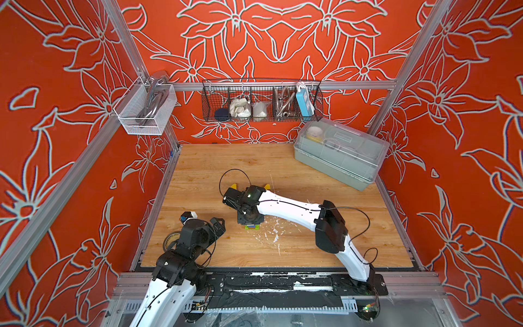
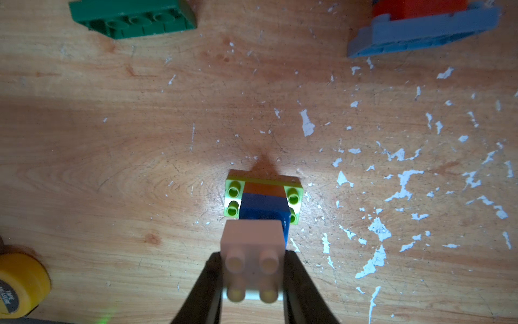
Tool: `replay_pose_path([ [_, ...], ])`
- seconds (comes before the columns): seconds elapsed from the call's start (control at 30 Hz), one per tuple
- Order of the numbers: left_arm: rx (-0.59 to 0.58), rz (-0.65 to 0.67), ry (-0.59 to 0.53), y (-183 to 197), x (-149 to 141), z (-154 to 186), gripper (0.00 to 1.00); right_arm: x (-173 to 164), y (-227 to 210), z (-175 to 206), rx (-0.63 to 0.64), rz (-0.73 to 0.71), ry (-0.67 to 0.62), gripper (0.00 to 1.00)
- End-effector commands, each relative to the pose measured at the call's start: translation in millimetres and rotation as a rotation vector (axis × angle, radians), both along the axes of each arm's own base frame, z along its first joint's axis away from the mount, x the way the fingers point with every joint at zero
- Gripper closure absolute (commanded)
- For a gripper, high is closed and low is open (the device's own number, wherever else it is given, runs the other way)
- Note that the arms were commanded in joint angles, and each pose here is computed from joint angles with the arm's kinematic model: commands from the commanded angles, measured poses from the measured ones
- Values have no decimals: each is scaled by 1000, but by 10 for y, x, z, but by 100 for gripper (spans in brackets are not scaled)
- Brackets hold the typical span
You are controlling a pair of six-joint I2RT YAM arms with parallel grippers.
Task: Assemble the number 1 with lego
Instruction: Assemble the lego brick with the lego brick.
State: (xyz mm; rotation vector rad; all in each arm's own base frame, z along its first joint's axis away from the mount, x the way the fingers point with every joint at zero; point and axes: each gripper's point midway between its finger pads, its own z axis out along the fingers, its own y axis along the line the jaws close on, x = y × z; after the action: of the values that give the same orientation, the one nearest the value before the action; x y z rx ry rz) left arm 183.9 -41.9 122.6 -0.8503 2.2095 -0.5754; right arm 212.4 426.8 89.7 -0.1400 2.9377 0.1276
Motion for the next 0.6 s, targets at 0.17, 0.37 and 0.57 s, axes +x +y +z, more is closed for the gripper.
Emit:
replay_pose_path([
  [0.17, -3, 3, -33, 5, 10, 107, 1, -42, -184, -150, -82, -30, 1, 74],
  [0.37, -5, 1, -36, 0, 11, 111, 1, -7, -243, -140, -103, -37, -12, 75],
  [0.57, -6, 0, -38, -1, 12, 112, 1, -13, -265, -149, -112, -50, -12, 74],
])
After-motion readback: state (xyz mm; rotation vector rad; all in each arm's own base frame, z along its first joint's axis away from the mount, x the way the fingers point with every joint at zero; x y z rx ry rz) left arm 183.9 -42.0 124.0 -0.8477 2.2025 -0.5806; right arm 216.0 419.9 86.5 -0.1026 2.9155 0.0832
